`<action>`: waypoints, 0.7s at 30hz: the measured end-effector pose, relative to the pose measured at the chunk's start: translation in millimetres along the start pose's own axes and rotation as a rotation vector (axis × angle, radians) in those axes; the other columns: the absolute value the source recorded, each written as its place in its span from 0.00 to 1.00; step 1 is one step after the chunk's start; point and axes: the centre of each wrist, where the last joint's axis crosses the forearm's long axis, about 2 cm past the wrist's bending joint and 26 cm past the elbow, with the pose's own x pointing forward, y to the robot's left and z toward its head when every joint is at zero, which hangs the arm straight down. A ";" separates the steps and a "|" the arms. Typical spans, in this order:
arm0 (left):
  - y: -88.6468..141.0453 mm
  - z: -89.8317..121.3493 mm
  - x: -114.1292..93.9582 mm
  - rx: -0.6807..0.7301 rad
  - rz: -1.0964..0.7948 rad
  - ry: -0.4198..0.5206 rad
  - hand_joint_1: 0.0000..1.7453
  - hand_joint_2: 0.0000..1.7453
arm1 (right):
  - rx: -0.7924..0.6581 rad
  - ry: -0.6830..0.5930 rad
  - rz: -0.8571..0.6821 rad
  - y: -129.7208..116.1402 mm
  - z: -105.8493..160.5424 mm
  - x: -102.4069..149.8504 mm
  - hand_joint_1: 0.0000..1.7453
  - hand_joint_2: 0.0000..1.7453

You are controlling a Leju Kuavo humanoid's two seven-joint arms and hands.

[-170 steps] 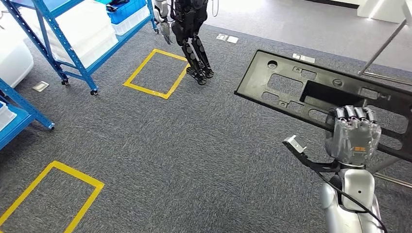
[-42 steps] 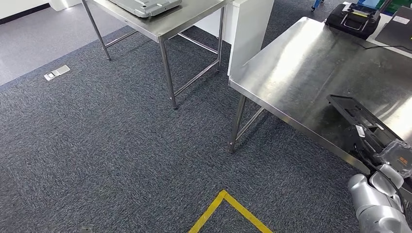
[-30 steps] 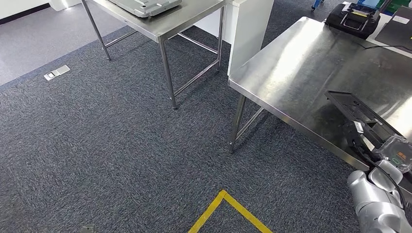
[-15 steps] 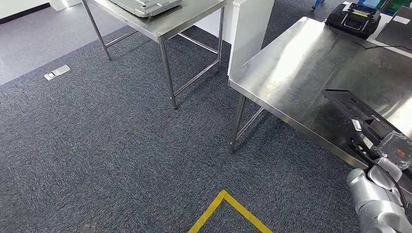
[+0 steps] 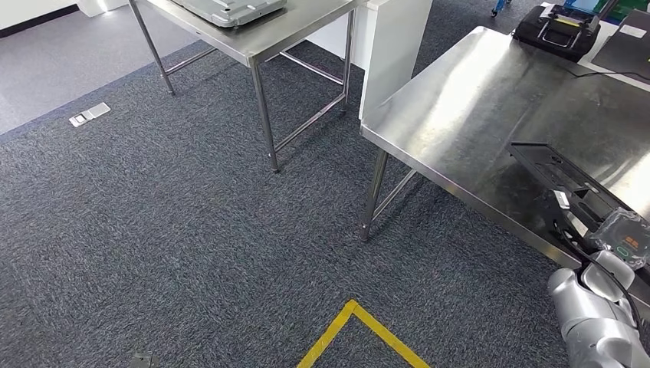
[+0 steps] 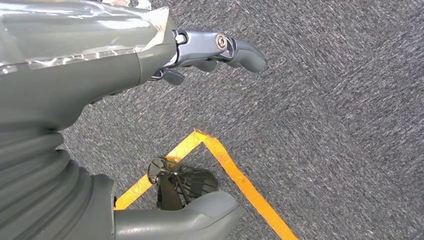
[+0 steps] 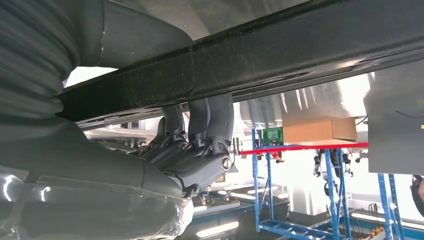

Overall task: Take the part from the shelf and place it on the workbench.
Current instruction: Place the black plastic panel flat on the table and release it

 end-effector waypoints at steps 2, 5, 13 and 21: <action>0.1 -0.1 0.1 0.000 0.000 0.001 0.00 1.00 | -0.001 -0.003 0.001 -0.1 -0.3 -0.8 1.00 1.00; 0.7 -0.3 0.3 0.001 -0.001 0.002 0.00 1.00 | -0.002 -0.005 0.003 -0.2 -0.5 -1.2 1.00 1.00; 3.3 -1.2 1.5 0.005 -0.004 0.000 0.00 1.00 | -0.002 -0.010 0.000 -0.2 0.5 2.3 1.00 1.00; 1.8 -1.2 1.7 0.002 -0.003 -0.002 0.00 1.00 | -0.008 -0.008 -0.001 -0.9 0.3 2.8 1.00 1.00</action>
